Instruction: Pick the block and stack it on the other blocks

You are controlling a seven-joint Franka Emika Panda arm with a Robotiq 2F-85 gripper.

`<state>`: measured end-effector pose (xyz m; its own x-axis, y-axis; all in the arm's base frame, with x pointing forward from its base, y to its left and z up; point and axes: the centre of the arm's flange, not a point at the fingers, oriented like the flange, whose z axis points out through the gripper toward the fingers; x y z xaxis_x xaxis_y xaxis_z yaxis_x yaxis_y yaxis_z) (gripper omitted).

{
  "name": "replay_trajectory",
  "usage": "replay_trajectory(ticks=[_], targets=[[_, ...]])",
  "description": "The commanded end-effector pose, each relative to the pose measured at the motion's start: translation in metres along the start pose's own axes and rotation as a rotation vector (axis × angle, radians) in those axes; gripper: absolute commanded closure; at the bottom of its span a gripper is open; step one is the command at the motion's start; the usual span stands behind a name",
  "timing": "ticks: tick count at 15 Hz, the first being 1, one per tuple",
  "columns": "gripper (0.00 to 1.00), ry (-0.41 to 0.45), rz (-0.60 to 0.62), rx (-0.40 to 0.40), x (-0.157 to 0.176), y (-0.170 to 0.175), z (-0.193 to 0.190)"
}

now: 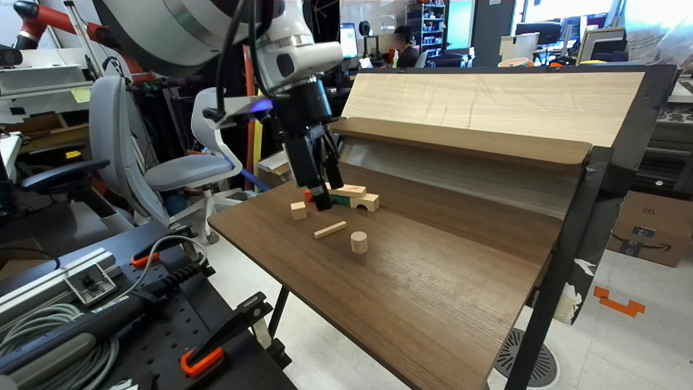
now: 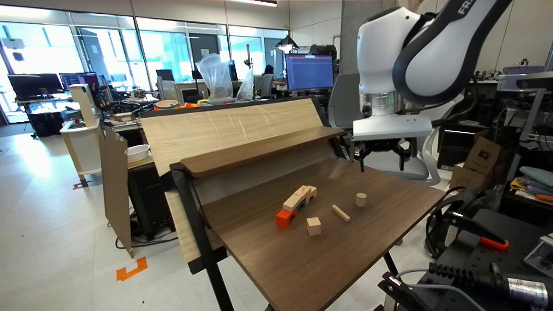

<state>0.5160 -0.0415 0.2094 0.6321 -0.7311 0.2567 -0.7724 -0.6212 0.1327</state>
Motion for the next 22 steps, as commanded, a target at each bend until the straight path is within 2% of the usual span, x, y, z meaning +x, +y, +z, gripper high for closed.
replay_trajectory(ticks=[1, 2, 22], targets=[[0.0, 0.042, -0.016, -0.002, 0.001, -0.041, 0.028], [0.0, 0.006, -0.011, -0.009, -0.002, -0.016, 0.015], [0.0, 0.006, -0.011, -0.021, -0.002, -0.019, 0.022]])
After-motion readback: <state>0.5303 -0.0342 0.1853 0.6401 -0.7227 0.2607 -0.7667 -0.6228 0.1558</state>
